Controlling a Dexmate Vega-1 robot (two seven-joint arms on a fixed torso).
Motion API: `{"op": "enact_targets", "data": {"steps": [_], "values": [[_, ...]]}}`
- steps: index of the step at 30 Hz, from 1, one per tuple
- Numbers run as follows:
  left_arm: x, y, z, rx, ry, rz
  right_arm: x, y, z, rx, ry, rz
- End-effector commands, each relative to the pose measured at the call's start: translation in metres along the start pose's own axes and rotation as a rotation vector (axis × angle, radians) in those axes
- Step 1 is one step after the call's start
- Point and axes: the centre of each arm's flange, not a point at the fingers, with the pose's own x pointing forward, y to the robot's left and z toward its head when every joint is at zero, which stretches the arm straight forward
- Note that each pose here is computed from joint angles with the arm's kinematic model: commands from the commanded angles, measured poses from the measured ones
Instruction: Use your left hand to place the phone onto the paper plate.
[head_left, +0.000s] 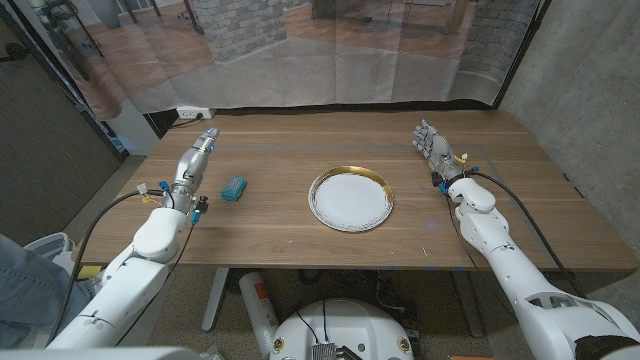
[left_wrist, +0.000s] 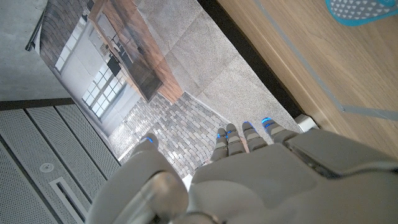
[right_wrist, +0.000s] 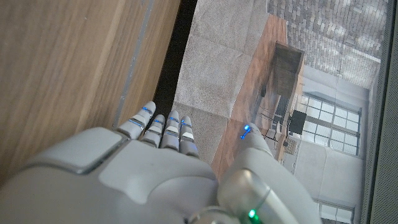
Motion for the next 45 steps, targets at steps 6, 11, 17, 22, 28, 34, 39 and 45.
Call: {"op": "enact_targets", "data": {"steps": [6, 11, 17, 22, 28, 34, 39, 45], "values": [[-0.01, 0.012, -0.002, 0.074, 0.018, 0.025, -0.003, 0.006, 0.0, -0.008, 0.007, 0.008], [-0.011, 0.017, -0.002, 0.08, 0.018, 0.031, -0.001, 0.008, 0.002, -0.007, -0.003, 0.005], [-0.011, 0.024, 0.003, 0.136, 0.019, 0.045, -0.002, 0.008, 0.002, -0.006, -0.008, 0.003], [-0.011, 0.029, 0.009, 0.269, 0.027, 0.053, -0.005, 0.008, 0.002, -0.001, -0.01, 0.003], [-0.009, 0.029, 0.003, 0.282, 0.031, 0.066, -0.007, 0.01, -0.001, -0.003, -0.001, -0.002], [-0.008, 0.027, 0.006, 0.374, 0.022, 0.075, -0.007, 0.01, 0.0, -0.003, -0.007, 0.004], [-0.009, 0.024, 0.011, 0.386, 0.016, 0.077, -0.007, 0.01, 0.002, 0.001, -0.013, -0.001], [-0.012, 0.019, 0.015, 0.452, 0.006, 0.071, -0.005, 0.012, 0.002, 0.0, -0.018, 0.007]]}}
